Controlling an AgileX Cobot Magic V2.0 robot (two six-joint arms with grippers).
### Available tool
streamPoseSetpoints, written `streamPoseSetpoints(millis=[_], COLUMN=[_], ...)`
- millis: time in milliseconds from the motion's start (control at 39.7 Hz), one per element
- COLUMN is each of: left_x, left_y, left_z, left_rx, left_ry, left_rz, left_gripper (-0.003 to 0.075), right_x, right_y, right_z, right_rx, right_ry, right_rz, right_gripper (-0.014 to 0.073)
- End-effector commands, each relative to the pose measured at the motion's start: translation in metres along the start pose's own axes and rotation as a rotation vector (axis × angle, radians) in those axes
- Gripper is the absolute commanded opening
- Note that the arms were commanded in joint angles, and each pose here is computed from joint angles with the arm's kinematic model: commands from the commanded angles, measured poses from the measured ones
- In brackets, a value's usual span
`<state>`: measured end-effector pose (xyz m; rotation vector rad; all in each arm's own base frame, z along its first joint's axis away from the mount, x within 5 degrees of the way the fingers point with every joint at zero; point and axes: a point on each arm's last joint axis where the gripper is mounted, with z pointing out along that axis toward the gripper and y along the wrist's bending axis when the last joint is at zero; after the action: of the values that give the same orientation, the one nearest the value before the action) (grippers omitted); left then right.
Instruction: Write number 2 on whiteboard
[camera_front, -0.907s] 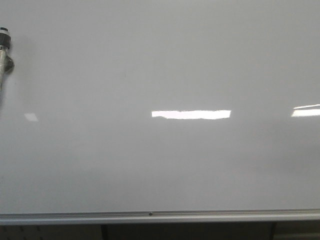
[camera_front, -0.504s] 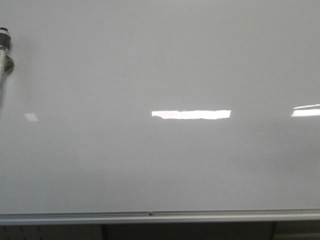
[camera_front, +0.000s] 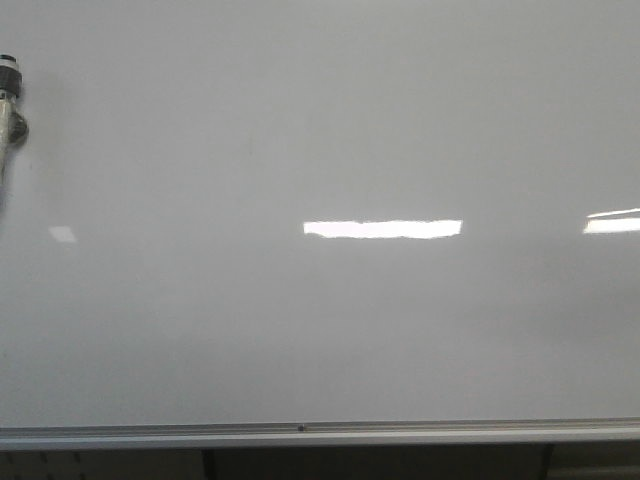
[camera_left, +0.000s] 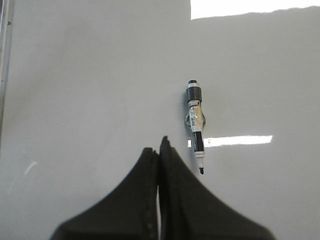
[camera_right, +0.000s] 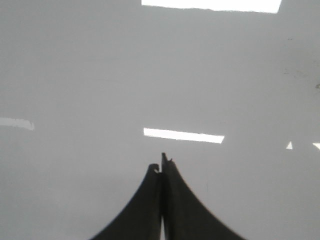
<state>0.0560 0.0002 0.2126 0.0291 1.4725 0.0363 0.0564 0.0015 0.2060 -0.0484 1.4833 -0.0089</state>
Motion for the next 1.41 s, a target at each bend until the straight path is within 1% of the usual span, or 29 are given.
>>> streamPoseSetpoints(millis=[0,151,252,403,504,655,781,1083,1285,1386], left_x=[-0.009,-0.035,-0.059,-0.093,-0.116,-0.143,-0.152,-0.136,-0.129,-0.124], left_y=[0.001,0.002,0.002,0.002,0.002,0.003,0.003,0.001,0.001,0.001], left_z=[-0.002,-0.005,-0.008,-0.009,-0.007,0.001,0.013,0.037,0.049,0.055], left_rx=[-0.007,-0.004,0.003,0.021,0.030,0.039,0.045,0.055,0.057,0.060], left_ry=[-0.106,-0.146,-0.155,-0.091,-0.052,-0.007,0.053,0.220,0.282,0.324], left_rz=[-0.010,-0.021,-0.038,-0.036,-0.034,-0.032,-0.032,-0.033,-0.036,-0.036], left_gripper=[-0.0019,-0.0019,-0.0020,-0.0020,-0.0020,-0.0020,-0.0020,-0.0020,-0.0020,-0.0019], right_x=[-0.021,-0.049,-0.078,-0.114,-0.133,-0.150,-0.152,-0.128,-0.107,-0.104], right_y=[-0.001,-0.002,-0.002,-0.003,-0.003,-0.004,-0.003,-0.002,-0.002,-0.002], right_z=[-0.003,-0.008,-0.011,-0.009,-0.002,0.012,0.029,0.060,0.078,0.083], right_rx=[0.002,-0.003,-0.009,-0.016,-0.020,-0.026,-0.030,-0.032,-0.034,-0.034], right_ry=[-0.104,-0.075,-0.072,-0.032,0.028,0.127,0.211,0.380,0.496,0.526], right_rz=[-0.004,0.028,0.045,0.047,0.046,0.046,0.046,0.047,0.047,0.047], right_gripper=[-0.0069,-0.0069,-0.0069,-0.0069,-0.0069,-0.0069,-0.0069,-0.0069,-0.0069,-0.0064])
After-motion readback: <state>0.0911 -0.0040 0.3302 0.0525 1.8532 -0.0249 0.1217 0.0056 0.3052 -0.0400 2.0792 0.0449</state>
